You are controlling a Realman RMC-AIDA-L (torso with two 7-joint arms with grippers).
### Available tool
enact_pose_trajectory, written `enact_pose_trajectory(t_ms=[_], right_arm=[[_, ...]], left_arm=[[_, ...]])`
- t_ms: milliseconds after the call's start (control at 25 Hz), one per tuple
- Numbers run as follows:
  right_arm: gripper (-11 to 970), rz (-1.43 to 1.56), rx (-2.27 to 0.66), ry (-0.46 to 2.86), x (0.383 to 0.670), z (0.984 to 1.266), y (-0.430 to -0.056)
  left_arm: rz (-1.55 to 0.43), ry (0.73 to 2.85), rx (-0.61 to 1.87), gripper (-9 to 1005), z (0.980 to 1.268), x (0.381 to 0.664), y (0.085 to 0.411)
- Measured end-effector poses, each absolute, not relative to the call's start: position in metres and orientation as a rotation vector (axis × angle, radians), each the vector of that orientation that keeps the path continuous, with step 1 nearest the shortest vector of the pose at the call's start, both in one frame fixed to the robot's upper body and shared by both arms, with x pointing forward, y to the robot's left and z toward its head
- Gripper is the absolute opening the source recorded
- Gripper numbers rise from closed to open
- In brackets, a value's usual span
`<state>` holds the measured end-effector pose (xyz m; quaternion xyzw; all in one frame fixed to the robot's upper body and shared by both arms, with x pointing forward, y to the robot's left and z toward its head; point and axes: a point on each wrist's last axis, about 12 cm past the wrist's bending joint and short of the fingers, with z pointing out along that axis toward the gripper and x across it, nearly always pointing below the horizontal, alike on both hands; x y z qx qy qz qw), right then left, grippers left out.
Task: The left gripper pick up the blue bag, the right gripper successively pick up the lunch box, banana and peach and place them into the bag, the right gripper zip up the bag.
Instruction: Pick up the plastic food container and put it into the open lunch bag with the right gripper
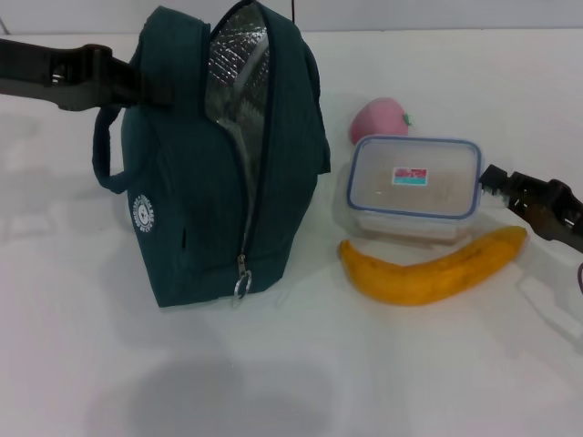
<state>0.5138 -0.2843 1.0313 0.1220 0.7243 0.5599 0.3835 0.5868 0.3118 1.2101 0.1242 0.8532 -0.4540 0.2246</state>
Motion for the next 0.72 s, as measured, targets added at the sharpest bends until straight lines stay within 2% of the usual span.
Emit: enact_pose_trajectory(t_ms=[400,720], right_arm=[[100,1.526,0.33,1.798,0.513,1.039,-0.282],[95,1.625,0.412,1.697,0.512,1.048,-0.282]], left_arm=[[-1.249,2.35,0.35,39,1.212,0.588,0.311],[-1.249,2.349,0.353,39,1.212,0.588,0.31]])
